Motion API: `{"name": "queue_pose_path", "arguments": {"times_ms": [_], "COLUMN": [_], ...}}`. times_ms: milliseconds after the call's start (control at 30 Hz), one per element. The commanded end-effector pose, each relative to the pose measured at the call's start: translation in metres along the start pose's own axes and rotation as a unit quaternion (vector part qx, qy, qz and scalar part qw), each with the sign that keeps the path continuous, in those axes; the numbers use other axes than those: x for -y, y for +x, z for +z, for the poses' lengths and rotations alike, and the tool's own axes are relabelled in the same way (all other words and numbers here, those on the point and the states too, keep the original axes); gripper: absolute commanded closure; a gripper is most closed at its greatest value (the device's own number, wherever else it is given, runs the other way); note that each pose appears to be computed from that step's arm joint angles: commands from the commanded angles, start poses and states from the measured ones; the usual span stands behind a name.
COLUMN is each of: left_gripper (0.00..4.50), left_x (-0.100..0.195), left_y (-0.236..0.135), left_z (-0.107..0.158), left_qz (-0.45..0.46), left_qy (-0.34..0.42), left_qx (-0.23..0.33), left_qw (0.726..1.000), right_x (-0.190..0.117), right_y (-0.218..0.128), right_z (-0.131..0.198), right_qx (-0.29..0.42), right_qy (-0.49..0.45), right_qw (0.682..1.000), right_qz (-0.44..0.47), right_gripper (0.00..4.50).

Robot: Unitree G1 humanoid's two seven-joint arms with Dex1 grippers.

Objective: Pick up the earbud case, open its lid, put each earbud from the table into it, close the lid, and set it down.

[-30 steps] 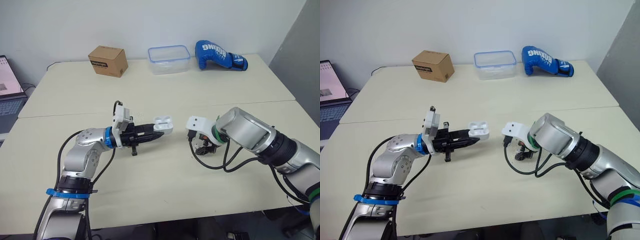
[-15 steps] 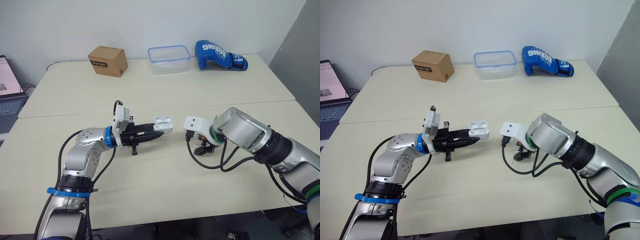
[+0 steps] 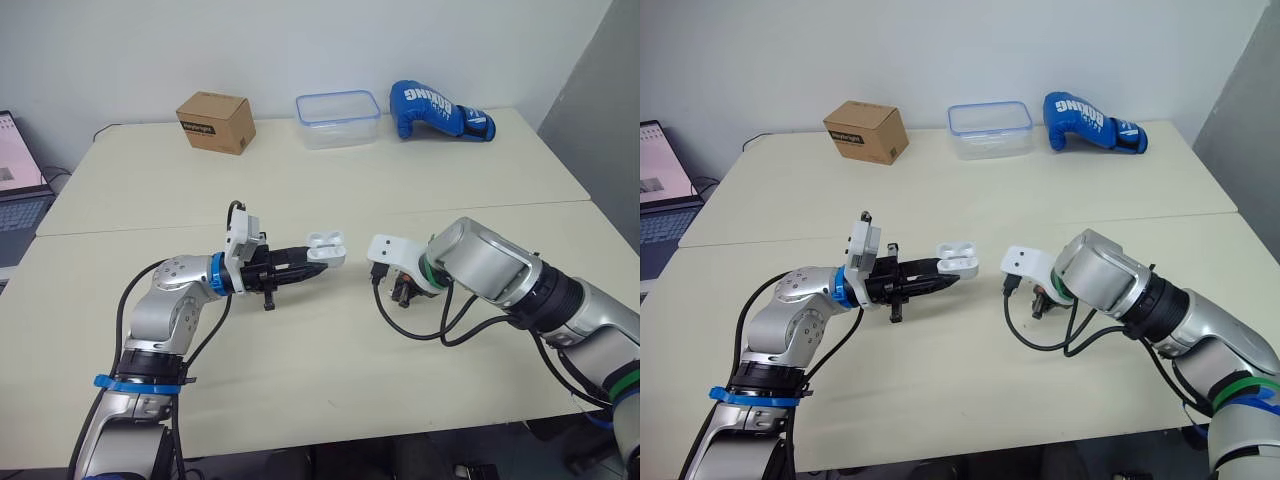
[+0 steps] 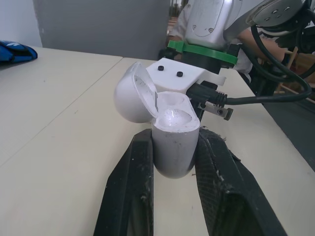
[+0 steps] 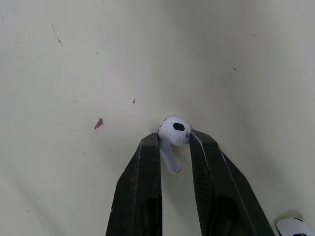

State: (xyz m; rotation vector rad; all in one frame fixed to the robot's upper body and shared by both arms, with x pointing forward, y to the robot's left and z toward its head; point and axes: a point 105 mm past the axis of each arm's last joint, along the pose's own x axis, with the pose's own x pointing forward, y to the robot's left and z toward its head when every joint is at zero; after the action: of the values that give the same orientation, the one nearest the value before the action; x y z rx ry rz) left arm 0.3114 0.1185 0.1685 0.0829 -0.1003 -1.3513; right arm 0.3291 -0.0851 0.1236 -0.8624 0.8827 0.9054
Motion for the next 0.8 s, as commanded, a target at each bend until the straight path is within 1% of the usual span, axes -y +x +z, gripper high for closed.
{"name": "queue_pose_path", "arguments": {"times_ms": [33,167,300,433,600,800], "left_gripper": [3.71,3.71,3.71,3.71,3.71,3.71], "left_x": [0.000,0.000,0.000,0.000,0.000,0.000], "left_y": [0.001,0.001,-0.003,-0.004,0.000,0.006], "left_z": [0.011,0.011,0.011,0.012,0.013,0.014], "left_qz": [-0.004,-0.004,-0.004,-0.007,-0.015,-0.024], "left_qy": [0.023,0.023,0.023,0.022,0.023,0.024], "left_qx": [0.008,0.008,0.007,0.005,0.008,0.013], "left_qw": [1.000,1.000,1.000,1.000,1.000,0.999], "right_x": [-0.003,-0.003,0.003,0.008,0.008,0.013], "right_y": [-0.004,-0.007,-0.020,-0.031,-0.033,-0.028], "right_z": [0.005,0.005,0.000,-0.026,-0.052,-0.065], "right_qx": [0.013,0.022,0.044,0.035,0.020,0.013], "right_qy": [-0.010,-0.032,-0.096,-0.159,-0.194,-0.214], "right_qw": [1.000,0.999,0.994,0.987,0.980,0.976], "right_qz": [0.003,0.006,0.006,0.017,0.036,0.032], "right_gripper": [4.06,4.06,4.06,4.06,4.06,4.06]}}
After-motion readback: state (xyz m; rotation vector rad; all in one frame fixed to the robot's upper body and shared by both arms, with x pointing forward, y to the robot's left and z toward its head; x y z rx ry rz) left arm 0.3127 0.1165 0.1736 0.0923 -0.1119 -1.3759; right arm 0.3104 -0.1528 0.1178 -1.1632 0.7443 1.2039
